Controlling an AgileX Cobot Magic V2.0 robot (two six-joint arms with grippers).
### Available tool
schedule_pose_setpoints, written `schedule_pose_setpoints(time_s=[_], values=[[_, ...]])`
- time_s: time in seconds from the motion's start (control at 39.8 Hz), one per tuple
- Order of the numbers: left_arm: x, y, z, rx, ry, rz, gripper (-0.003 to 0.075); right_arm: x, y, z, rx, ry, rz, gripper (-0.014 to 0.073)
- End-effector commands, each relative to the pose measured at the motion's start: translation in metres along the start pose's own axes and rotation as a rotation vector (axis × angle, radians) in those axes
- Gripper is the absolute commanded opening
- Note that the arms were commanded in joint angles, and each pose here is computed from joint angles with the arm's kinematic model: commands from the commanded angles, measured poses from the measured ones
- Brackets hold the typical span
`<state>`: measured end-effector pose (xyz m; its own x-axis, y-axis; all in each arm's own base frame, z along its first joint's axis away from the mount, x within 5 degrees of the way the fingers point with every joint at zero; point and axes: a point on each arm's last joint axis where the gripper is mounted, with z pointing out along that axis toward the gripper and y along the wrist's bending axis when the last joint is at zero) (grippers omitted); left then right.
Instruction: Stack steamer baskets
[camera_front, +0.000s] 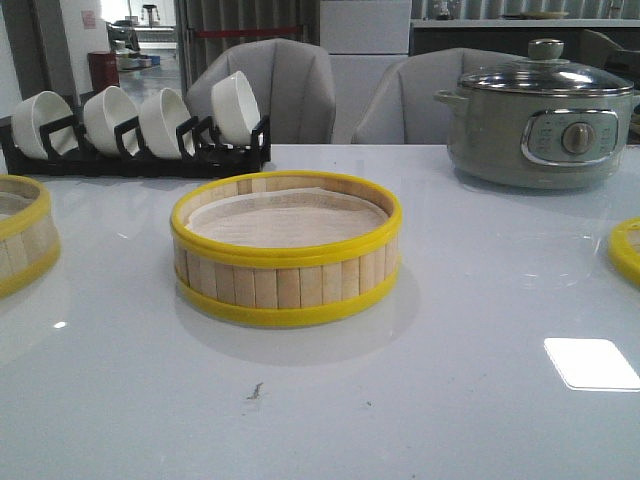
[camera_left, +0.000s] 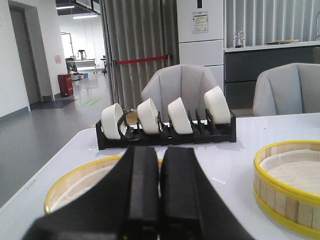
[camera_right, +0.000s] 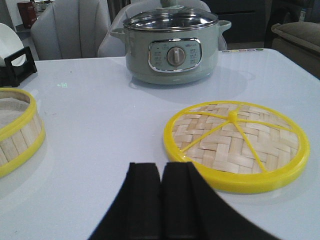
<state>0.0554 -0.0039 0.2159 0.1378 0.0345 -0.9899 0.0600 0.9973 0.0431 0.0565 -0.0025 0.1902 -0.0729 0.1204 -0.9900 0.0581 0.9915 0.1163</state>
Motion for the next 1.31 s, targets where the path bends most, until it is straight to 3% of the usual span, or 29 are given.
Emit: schedule_pose_setpoints(time_s=[0.0,0.23,0.35,0.5,0.75,0.85,1.0,1.28], values=[[-0.009,-0.002,-0.002,0.027,-0.100,-0.016,0.0086,-0.015,0.001,-0.003,-0.005,-0.130,-0.004,0.0051],[-0.011,-0.003,-0.002,0.050,-0.105,-0.028,0.0086,-0.015,0.001,-0.003,-0.005,-0.130,-0.004,0.0051],[-0.025,-0.001,-0.001,0.041,-0.085,-0.115,0.0086,-0.015,0.001,-0.003,-0.005,-0.130,-0.004,0.0051],[-0.066,0.002,0.009,0.031,0.045,-0.111,0.0086,-0.015,0.001,-0.003,-0.005,-0.130,-0.004,0.0051],[-0.177,0.008,0.053,0.006,0.128,-0.062,0.0086,-0.015,0.001,-0.003,-0.005,-0.130,-0.004,0.0051],[-0.203,0.009,0.075,-0.003,0.199,-0.062,0.0086,-0.015,0.001,-0.003,-0.005,-0.130,-0.004,0.0051],[-0.210,0.009,0.108,-0.011,0.352,-0.063,0.0086,-0.015,0.001,-0.003,-0.005,-0.130,-0.004,0.0051],[-0.183,0.008,0.132,-0.018,0.571,-0.056,0.0086,-0.015,0.001,-0.003,-0.005,-0.130,-0.004,0.0051]])
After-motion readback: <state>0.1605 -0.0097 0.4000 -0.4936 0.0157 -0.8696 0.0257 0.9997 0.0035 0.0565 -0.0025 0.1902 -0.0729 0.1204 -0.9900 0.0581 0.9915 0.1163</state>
